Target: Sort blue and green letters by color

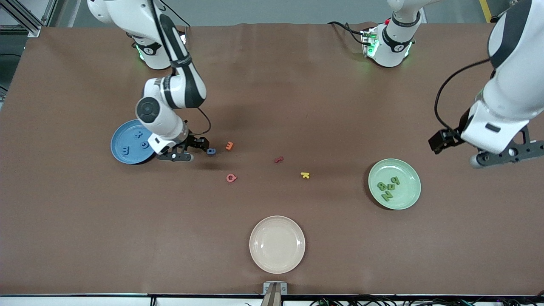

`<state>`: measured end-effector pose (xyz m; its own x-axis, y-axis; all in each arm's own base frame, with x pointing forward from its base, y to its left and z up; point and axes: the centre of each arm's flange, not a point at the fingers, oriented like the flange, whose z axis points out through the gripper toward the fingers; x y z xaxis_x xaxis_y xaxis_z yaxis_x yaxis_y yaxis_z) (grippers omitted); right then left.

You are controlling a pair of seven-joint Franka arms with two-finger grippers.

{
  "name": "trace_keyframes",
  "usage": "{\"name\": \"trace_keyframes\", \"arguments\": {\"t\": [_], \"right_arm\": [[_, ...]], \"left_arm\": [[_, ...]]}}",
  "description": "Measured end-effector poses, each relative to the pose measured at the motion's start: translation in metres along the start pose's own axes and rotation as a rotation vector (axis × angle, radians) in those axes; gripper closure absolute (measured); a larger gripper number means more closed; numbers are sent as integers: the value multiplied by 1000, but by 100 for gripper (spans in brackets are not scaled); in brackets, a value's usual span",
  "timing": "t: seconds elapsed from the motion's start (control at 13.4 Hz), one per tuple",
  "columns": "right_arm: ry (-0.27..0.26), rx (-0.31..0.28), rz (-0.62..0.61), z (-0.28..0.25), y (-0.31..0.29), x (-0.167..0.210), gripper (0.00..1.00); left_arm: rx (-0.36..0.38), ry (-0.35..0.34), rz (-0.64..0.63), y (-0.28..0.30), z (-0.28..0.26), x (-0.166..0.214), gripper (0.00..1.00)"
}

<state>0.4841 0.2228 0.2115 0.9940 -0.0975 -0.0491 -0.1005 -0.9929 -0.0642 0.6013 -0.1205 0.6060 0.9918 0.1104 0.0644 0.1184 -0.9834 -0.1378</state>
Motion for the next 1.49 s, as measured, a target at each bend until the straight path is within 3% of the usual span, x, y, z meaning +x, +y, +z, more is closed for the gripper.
{"name": "trace_keyframes", "arguments": {"t": [0.3, 0.52, 0.97, 1.49], "right_arm": [[42, -29, 5, 16, -24, -12, 17], [61, -49, 4, 28, -31, -12, 17], [70, -69, 1, 37, -34, -5, 29], [61, -68, -18, 41, -44, -10, 34]], "left_arm": [[-29, -36, 56, -39, -37, -25, 0], [-58, -74, 60, -78, -31, -34, 0], [-76, -86, 72, -75, -33, -55, 0], [-78, -87, 81, -69, -24, -54, 0]]}}
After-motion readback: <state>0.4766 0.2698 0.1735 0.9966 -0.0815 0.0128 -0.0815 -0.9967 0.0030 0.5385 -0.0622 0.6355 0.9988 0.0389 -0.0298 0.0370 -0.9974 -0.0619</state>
